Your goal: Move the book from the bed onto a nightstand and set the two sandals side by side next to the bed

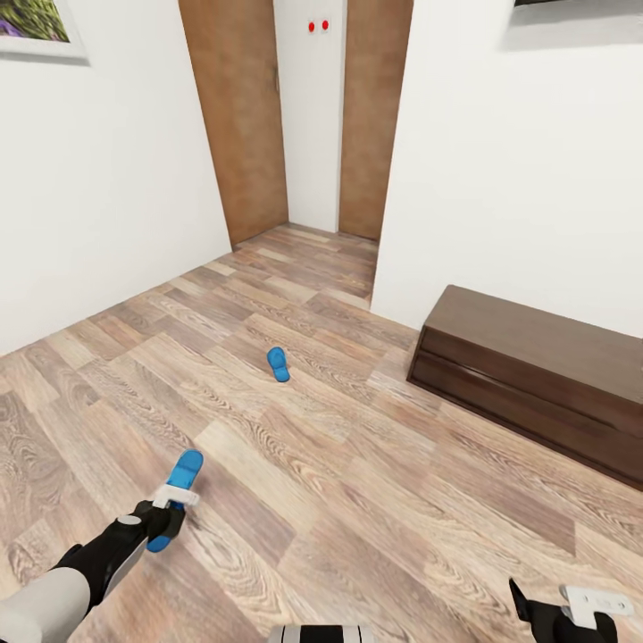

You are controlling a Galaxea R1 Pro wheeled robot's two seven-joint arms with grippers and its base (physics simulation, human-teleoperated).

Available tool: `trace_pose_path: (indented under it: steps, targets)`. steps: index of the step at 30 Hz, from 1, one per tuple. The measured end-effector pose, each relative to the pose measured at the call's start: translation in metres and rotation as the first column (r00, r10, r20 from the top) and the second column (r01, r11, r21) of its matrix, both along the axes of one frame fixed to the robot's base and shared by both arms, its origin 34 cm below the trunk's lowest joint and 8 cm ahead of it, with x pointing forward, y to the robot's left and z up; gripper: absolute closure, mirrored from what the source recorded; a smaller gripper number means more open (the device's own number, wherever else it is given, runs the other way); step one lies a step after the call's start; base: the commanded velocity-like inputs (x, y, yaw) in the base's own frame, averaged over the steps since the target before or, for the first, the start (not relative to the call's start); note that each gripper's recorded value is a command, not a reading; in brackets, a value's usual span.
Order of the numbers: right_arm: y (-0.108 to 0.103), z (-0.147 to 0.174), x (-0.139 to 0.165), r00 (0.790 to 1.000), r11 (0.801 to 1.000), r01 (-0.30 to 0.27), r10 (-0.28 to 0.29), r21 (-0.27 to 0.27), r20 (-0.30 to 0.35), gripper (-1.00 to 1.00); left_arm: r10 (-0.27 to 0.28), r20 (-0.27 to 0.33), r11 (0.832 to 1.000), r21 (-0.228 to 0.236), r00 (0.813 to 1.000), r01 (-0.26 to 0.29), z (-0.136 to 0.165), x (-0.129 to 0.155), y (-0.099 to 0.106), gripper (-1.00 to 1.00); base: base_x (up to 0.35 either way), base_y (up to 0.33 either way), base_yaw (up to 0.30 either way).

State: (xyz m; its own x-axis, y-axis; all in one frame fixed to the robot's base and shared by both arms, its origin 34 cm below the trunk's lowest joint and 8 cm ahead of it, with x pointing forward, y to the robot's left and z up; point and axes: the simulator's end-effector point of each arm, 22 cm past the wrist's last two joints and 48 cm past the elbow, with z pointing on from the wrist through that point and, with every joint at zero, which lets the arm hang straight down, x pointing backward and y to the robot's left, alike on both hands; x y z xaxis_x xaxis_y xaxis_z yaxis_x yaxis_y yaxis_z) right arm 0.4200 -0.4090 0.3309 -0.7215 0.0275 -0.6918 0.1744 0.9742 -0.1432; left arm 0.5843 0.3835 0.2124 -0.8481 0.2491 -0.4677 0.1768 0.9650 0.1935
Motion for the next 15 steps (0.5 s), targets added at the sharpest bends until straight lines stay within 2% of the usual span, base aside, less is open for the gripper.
trace_pose_path:
  steps: [7, 15]
  targets:
    - [0.001, 0.007, 0.003, 1.0, 1.0, 0.001, -0.001, 0.003, 0.022, -1.0, 0.047, 0.035, 0.999, -0.021, 0.998, -0.047, 0.015, 0.008, 0.004, 1.0, 0.0, 0.0, 0.0]
    - [0.0, 0.017, 0.006, 0.999, 1.0, 0.001, -0.002, 0.002, 0.048, -1.0, 0.094, 0.047, 0.995, -0.035, 0.994, -0.092, 0.025, 0.005, 0.01, 1.0, 0.0, 0.0, 0.0]
